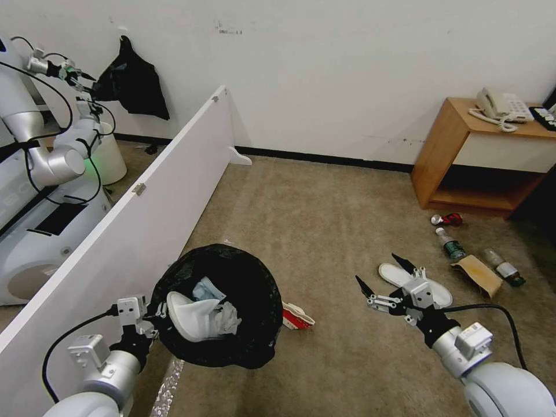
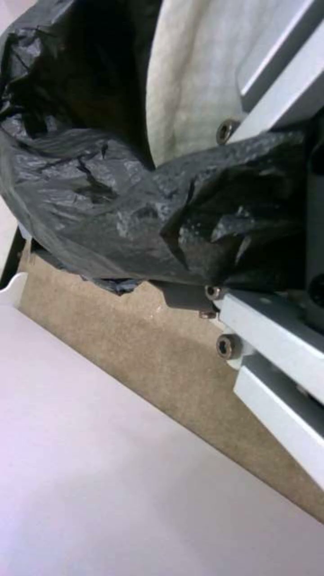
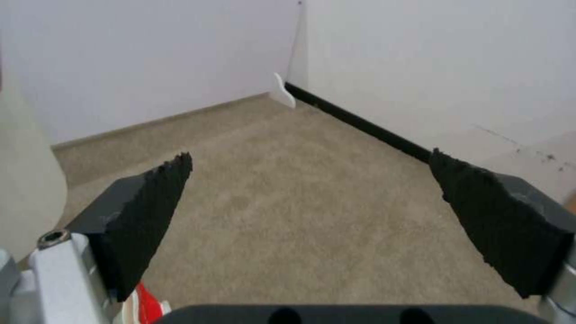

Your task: Pick up the trash bin, then pick up the garbage from the floor and place it into the trash bin.

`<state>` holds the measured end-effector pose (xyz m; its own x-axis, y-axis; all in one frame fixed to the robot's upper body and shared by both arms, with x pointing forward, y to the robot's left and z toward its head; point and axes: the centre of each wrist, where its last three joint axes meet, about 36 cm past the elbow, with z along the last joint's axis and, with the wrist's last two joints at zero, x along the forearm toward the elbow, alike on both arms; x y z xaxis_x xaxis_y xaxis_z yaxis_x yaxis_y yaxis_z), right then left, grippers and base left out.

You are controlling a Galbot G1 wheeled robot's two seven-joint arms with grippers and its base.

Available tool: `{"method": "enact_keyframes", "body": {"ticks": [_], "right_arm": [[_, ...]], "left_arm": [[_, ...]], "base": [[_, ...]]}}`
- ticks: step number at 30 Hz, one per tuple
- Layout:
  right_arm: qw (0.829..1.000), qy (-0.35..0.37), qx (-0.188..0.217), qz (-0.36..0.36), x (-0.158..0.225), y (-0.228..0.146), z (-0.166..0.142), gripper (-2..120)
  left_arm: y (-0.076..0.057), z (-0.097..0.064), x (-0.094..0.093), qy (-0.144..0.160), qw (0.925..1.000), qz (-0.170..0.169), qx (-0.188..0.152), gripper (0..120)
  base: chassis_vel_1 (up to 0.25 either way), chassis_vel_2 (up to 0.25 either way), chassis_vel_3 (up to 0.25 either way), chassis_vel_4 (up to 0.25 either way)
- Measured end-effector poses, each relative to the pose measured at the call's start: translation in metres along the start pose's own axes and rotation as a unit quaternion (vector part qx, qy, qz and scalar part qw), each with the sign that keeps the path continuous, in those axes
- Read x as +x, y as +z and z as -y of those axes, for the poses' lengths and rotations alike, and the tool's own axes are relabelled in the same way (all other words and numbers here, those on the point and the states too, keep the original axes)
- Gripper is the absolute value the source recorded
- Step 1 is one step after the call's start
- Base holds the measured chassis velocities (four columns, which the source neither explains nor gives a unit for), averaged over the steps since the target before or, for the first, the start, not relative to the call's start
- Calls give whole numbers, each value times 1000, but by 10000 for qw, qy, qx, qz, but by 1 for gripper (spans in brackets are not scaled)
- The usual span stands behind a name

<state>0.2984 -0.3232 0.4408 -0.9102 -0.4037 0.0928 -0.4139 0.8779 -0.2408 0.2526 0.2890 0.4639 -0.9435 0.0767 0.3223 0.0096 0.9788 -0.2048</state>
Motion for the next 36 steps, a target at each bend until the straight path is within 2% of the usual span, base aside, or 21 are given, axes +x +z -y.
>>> {"method": "enact_keyframes", "body": {"ticks": [10,16,22,28,36], "right_arm": [[9985,-182,-385,-346,-36,8,9,100],[9937,-347,-513,-929,-65,16,7,100],[9881,-420,-642,-1336,-74,28,3,100],[9770,-539,-877,-1869,-95,42,-8,100],[9665,-743,-998,-2243,-134,38,-21,100]], "left_arm": [[1,-1,1,-89,9999,-30,-46,3],[1,-3,-1,-270,9996,-91,-49,3],[3,-3,-9,-320,9995,-84,-4,3],[11,-3,-14,-335,9993,-133,86,3],[18,-2,-22,-293,9994,-116,167,3]], "base": [[0,0,0,0],[0,0,0,0],[0,0,0,0],[0,0,0,0],[0,0,0,0]]}}
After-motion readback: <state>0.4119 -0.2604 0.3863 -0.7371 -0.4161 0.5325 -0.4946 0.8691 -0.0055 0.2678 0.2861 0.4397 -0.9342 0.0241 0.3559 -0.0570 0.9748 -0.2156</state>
